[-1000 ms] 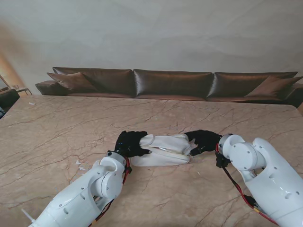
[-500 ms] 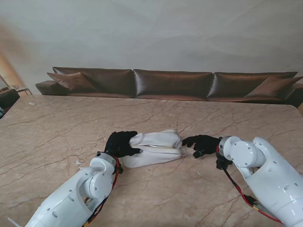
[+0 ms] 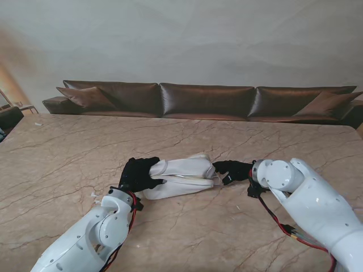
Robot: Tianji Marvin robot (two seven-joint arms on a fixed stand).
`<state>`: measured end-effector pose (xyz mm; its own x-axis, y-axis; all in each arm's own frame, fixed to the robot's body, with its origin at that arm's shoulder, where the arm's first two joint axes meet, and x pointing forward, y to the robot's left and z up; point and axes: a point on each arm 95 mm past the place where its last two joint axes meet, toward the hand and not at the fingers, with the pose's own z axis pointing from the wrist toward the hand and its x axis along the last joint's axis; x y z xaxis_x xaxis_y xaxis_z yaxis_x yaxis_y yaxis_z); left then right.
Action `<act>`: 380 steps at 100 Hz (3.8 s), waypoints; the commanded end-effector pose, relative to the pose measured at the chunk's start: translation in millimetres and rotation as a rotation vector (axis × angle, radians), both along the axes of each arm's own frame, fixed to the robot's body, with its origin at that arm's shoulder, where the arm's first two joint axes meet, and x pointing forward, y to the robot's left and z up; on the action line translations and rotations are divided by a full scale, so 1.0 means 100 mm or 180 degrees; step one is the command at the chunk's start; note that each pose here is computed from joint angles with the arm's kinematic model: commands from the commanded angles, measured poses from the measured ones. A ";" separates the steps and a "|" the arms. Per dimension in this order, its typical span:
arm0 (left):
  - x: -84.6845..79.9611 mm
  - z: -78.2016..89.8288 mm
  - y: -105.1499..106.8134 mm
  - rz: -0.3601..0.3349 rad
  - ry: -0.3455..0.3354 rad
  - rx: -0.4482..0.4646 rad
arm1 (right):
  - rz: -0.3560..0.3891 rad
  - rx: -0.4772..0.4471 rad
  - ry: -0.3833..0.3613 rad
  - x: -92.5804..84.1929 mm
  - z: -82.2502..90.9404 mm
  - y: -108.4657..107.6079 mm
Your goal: Pack the cosmetics bag
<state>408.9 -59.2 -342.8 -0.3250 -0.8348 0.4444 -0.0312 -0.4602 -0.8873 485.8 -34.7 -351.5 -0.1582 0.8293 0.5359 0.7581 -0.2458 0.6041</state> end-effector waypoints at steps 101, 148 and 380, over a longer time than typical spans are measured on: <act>0.02 0.03 -0.04 0.0045 -0.0032 0.0068 | -0.0012 0.0410 -0.0070 -0.11 0.00 0.03; 0.03 0.00 -0.02 0.0085 0.0019 0.0092 | -0.0004 0.0345 0.0018 -0.17 0.02 -0.01; 0.10 -0.41 -0.08 -0.0378 0.0264 0.1187 | -0.1214 0.3007 0.0757 -0.46 0.28 0.09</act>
